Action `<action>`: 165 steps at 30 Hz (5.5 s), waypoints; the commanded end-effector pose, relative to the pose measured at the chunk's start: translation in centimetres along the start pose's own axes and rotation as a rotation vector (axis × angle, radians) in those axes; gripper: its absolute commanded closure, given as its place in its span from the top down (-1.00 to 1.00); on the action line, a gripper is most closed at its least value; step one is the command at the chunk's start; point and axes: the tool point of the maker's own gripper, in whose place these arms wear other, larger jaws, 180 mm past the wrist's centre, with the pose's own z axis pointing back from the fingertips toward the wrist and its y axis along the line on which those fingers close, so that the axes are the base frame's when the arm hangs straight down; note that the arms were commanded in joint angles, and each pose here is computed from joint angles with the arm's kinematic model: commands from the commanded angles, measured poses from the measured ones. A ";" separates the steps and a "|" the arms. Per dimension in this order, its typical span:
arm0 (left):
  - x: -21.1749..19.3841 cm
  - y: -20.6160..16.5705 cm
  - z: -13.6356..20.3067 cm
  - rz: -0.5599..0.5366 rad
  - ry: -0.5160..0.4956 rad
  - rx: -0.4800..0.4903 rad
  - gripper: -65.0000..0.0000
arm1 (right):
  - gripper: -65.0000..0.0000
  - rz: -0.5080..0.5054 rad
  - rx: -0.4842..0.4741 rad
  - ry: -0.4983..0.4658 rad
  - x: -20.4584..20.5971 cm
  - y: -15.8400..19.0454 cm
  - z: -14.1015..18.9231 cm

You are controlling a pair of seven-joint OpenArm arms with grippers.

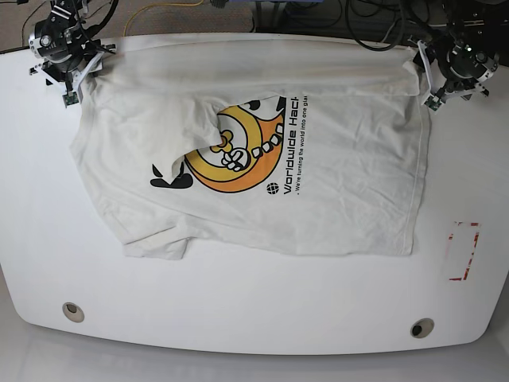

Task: Layout the t-shirt on the table in an organized manner, then fold the t-shirt properly
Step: 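Drag the shoulder edge with both grippers away from the hem to flatten, then release the shoulder edge and move both grippers toward the hem, then grasp the hem corners of the t-shirt with both grippers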

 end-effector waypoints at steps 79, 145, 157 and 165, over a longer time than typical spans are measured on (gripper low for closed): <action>25.9 17.7 4.5 0.402 -0.733 0.022 0.11 | 0.68 -0.232 0.316 -0.602 36.8 -3.7 -5.0; 28.8 19.7 -4.5 0.735 -0.712 -0.129 0.44 | -1.00 -0.304 0.370 -0.444 27.6 -0.7 -11.1; 29.1 17.4 -7.4 0.764 -0.683 -0.177 0.44 | -1.00 -0.306 0.371 -0.446 27.7 -0.7 -11.0; 29.8 15.4 -8.1 0.740 -0.667 -0.208 0.44 | -1.00 -0.306 0.371 -0.446 27.7 -0.7 -11.0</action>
